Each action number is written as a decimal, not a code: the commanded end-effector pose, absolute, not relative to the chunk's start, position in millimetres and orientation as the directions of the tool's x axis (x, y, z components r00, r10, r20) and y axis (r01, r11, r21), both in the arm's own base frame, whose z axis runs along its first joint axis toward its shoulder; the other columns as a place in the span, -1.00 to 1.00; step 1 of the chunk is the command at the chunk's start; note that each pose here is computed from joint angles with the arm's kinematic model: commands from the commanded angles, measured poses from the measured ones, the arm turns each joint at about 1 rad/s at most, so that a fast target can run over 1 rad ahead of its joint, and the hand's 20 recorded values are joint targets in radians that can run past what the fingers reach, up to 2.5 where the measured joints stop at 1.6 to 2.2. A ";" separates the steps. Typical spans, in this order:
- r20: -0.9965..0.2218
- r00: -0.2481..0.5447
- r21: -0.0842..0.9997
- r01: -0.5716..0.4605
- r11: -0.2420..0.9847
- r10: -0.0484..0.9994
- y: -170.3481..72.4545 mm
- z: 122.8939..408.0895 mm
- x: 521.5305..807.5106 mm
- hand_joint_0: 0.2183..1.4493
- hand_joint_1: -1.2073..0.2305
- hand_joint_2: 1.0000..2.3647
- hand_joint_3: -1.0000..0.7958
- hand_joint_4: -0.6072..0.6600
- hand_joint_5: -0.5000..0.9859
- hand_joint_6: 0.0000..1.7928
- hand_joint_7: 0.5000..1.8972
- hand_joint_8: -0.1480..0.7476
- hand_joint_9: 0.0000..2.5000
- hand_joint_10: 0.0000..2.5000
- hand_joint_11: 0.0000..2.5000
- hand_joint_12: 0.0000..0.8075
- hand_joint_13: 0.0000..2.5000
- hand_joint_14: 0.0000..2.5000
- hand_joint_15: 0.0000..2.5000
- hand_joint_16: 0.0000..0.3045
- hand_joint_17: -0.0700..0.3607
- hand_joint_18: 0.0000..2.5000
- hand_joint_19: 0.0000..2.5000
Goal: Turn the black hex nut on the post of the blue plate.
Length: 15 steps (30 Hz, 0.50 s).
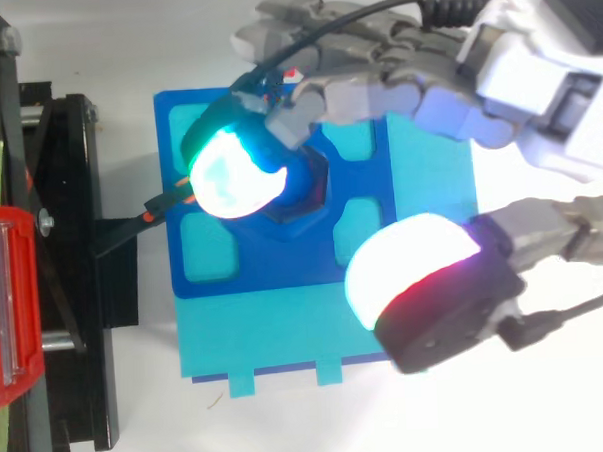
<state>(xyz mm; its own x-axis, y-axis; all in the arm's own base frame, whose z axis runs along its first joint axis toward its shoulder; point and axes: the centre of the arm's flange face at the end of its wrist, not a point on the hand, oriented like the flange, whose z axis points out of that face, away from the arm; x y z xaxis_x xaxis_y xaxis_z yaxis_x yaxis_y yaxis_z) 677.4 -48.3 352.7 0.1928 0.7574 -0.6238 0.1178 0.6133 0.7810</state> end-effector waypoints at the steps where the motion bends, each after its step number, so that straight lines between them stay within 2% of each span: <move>1: -0.627 0.187 0.779 0.127 0.614 0.756 -45.9 338.9 694.3 -0.72 0.54 -1.00 -0.44 0.36 -0.65 -0.44 -0.80 -0.05 -1.00 -1.00 -1.00 0.17 -1.00 -1.00 -0.88 -0.58 -0.01 -1.00 -0.87; 3: -0.631 0.165 0.776 0.147 0.613 0.758 -44.2 334.5 701.3 -0.72 0.53 -1.00 -0.44 0.43 -0.64 -0.44 -0.74 -0.05 -1.00 -1.00 -1.00 0.17 -1.00 -1.00 -0.88 -0.58 -0.01 -1.00 -0.88; 4: -0.634 0.156 0.773 0.153 0.615 0.758 -43.9 332.3 701.3 -0.72 0.35 -1.00 -0.44 0.44 -0.64 -0.44 -0.70 -0.02 -1.00 -1.00 -1.00 0.18 -1.00 -1.00 -0.87 -0.58 -0.01 -1.00 -0.88; 5: -0.635 0.153 0.772 0.156 0.616 0.757 -43.0 331.0 701.3 -0.72 0.28 -1.00 -0.44 0.43 -0.64 -0.44 -0.68 -0.03 -1.00 -1.00 -1.00 0.17 -1.00 -1.00 -0.87 -0.59 -0.02 -1.00 -0.88; 7: -0.637 0.156 0.771 0.152 0.619 0.755 -42.8 331.5 701.9 -0.67 -0.02 -1.00 -0.44 0.30 -0.68 -0.44 -0.60 -0.08 -1.00 -1.00 -1.00 0.12 -1.00 -1.00 -0.87 -0.61 -0.05 -1.00 -0.91; 8: -0.638 0.155 0.770 0.150 0.620 0.755 -41.6 331.7 702.1 -0.65 -0.09 -1.00 -0.44 0.25 -0.69 -0.44 -0.59 -0.10 -1.00 -1.00 -1.00 0.11 -1.00 -1.00 -0.87 -0.61 -0.06 -1.00 -0.91; 12: -0.639 0.158 0.769 0.151 0.622 0.752 -42.8 331.8 702.2 -0.62 -0.34 -1.00 -0.44 0.20 -0.72 -0.44 -0.57 -0.12 -1.00 -1.00 -1.00 0.11 -1.00 -1.00 -0.87 -0.62 -0.08 -1.00 -0.94; 15: -0.641 0.156 0.767 0.152 0.623 0.751 -41.8 330.8 702.5 -0.62 -0.45 -1.00 -0.44 0.14 -0.73 -0.44 -0.58 -0.14 -1.00 -1.00 -1.00 0.09 -1.00 -1.00 -0.85 -0.63 -0.09 -1.00 -0.93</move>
